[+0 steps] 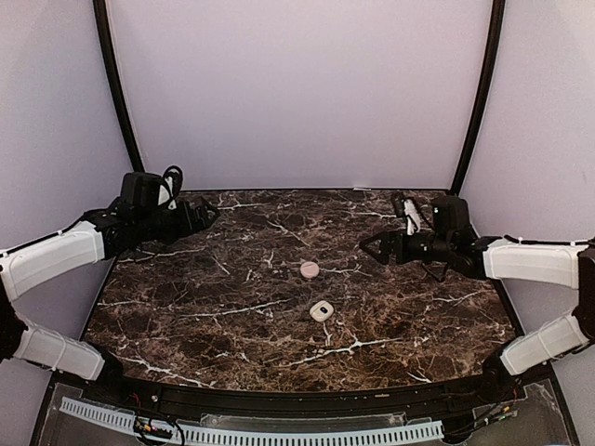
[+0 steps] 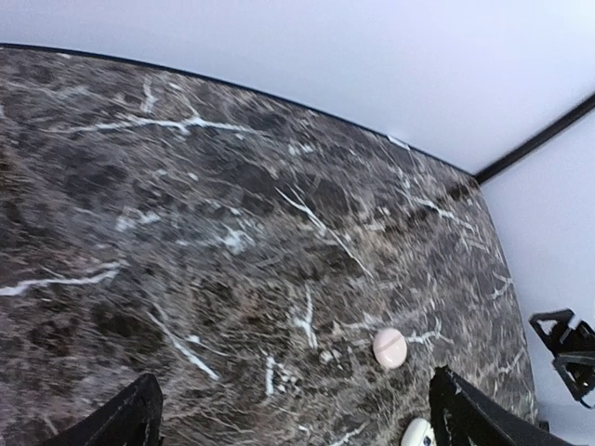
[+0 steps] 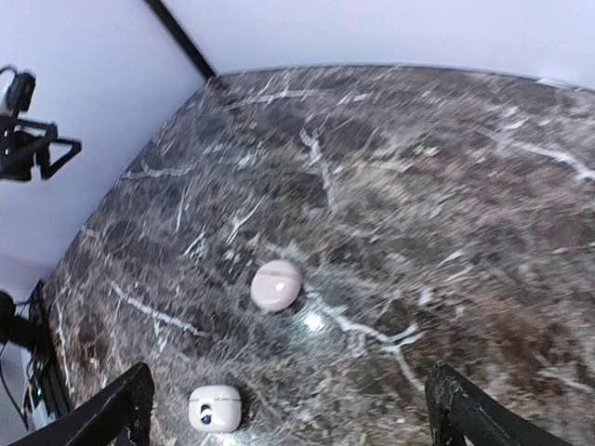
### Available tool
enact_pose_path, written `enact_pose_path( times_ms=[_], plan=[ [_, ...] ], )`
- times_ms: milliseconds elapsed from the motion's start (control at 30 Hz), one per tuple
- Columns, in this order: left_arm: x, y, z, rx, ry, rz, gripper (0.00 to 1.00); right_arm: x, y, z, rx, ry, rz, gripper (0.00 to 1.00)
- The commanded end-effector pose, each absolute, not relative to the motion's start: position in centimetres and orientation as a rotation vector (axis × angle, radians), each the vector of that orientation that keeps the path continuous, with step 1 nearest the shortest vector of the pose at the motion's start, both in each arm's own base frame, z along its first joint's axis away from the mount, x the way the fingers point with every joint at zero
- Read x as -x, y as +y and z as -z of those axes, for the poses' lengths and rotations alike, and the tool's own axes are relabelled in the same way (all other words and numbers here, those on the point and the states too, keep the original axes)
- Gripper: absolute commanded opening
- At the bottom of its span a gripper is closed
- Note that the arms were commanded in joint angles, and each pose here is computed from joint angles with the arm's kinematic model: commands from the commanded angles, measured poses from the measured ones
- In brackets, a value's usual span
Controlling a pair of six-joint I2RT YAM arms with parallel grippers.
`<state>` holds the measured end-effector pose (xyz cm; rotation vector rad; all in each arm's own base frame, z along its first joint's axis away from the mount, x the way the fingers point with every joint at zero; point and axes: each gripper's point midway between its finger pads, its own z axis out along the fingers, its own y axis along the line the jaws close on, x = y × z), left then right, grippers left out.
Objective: Insert the wireless bluetooth earbuds into the charging case
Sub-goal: Reset both arms
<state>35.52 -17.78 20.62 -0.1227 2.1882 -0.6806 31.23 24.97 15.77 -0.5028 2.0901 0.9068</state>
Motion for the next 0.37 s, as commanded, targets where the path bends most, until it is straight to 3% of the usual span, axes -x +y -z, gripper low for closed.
enact_pose_path(
  times_ms=[0, 333],
  plan=[
    [-35.4, -11.9, -21.5, 0.272, 2.164, 0.548, 0.99, -32.9, 19.8, -18.7, 0.290, 2.014, -0.816, 0.99],
    [-31.6, -10.0, -15.1, 0.402, 2.247, 0.545, 0.99, -31.1, 16.0, -18.1, 0.150, 1.982, -0.802, 0.99]
  ],
)
